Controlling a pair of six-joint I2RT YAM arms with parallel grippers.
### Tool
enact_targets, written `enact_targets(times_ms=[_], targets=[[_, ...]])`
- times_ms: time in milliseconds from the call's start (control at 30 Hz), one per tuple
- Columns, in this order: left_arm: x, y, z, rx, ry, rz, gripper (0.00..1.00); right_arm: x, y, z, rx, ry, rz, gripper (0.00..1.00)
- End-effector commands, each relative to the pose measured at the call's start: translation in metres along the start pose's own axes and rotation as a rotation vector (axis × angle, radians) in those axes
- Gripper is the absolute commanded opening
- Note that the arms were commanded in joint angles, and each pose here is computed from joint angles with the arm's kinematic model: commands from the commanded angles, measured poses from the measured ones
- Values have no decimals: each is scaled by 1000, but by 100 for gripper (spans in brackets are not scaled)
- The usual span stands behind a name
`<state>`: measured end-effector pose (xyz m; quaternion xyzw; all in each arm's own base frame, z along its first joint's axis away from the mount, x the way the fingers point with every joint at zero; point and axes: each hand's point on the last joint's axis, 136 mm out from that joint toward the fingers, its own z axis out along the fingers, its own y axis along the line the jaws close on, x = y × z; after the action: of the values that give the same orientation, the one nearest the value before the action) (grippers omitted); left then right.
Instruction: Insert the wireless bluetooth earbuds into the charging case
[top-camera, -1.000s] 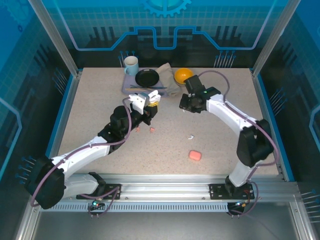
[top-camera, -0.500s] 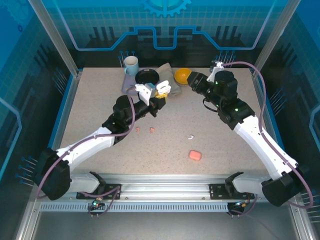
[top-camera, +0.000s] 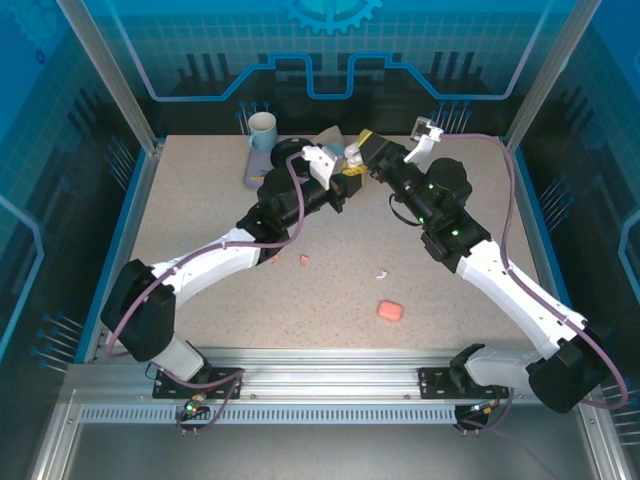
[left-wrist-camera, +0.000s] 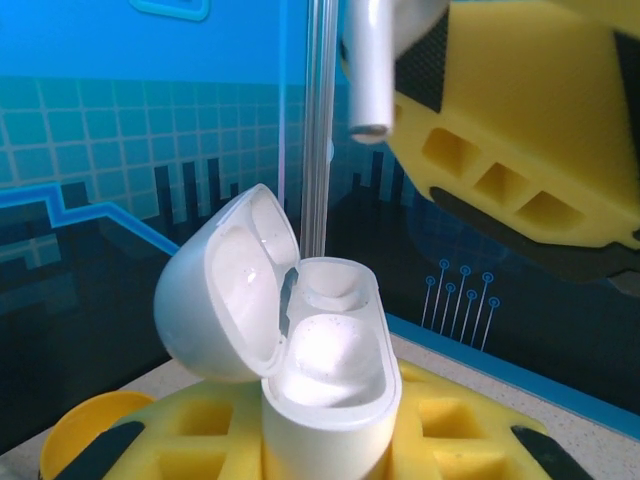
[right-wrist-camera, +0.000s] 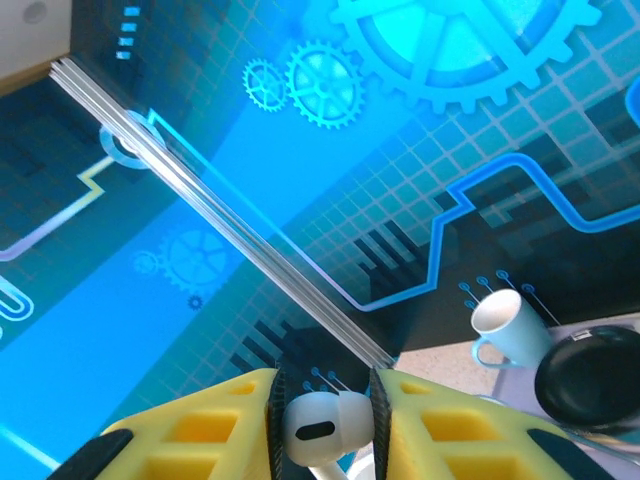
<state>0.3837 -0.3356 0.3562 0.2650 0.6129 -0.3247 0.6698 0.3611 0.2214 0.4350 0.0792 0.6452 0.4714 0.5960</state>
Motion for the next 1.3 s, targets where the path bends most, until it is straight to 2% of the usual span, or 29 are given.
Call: enact_targets(times_ms=[0, 1267], targets=[[-30, -1, 8, -10, -89, 50, 0, -6, 12, 0, -42, -54, 9, 30], [-43, -2, 11, -1, -108, 40, 0, 20, -12, -4, 8, 20, -63, 28]])
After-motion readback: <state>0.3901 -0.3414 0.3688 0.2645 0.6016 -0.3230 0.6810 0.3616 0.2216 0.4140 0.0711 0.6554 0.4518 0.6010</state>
